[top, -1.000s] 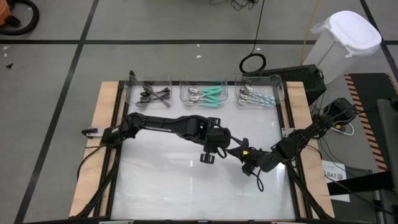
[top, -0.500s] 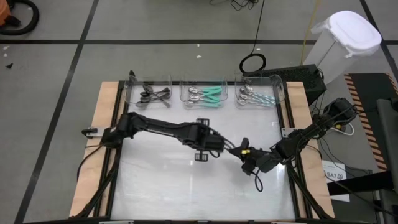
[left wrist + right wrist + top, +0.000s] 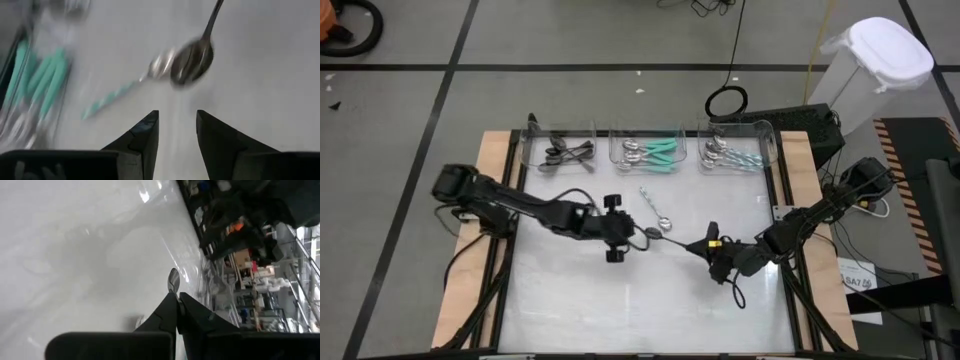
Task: Sort silverware by color (type)
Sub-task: Put the black spoon into the left transparent bin
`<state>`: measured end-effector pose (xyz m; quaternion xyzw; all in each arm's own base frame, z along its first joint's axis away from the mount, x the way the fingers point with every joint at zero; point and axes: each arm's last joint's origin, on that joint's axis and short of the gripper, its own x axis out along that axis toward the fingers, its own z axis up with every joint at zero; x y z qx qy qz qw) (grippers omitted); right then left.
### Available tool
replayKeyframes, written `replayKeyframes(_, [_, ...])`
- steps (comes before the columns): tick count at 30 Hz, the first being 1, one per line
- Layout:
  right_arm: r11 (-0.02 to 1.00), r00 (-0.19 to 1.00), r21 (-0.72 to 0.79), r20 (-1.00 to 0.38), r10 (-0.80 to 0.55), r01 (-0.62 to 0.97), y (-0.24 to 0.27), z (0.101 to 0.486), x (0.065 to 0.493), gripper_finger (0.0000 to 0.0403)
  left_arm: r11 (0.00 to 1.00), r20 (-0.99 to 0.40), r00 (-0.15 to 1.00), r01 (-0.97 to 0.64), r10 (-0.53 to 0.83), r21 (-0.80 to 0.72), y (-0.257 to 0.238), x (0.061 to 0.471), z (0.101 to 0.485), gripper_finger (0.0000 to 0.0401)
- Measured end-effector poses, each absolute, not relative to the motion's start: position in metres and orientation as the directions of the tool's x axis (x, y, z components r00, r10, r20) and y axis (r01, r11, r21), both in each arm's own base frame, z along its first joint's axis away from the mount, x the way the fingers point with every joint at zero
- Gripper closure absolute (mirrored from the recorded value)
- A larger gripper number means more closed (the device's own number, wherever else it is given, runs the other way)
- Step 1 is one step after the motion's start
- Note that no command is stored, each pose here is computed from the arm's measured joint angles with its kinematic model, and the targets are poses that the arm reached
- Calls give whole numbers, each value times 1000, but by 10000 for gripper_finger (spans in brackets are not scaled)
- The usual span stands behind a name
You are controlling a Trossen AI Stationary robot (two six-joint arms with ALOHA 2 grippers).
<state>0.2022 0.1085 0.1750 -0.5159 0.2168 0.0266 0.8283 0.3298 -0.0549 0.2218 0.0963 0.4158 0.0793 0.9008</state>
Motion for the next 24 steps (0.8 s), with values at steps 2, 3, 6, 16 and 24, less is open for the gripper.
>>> replayKeyframes(2, [492,916,-832,-372,-152,-256,107,178,205,399,973,-665,727,-19,172,230,-56,321,215,270])
replayKeyframes(3, [507,920,-827,-363,-147,-245,106,178,208,399,973,-639,754,-1,151,229,-57,317,211,270])
replayKeyframes(6, [545,925,-814,-341,-170,-200,99,178,216,399,973,-602,787,12,131,229,-55,312,198,270])
replayKeyframes(16, [460,933,-860,-325,-157,-222,91,159,244,399,988,-546,836,42,46,147,-54,319,200,270])
replayKeyframes(24, [354,926,-893,-348,-149,-279,95,171,283,399,983,-531,847,115,-24,140,-54,321,202,270])
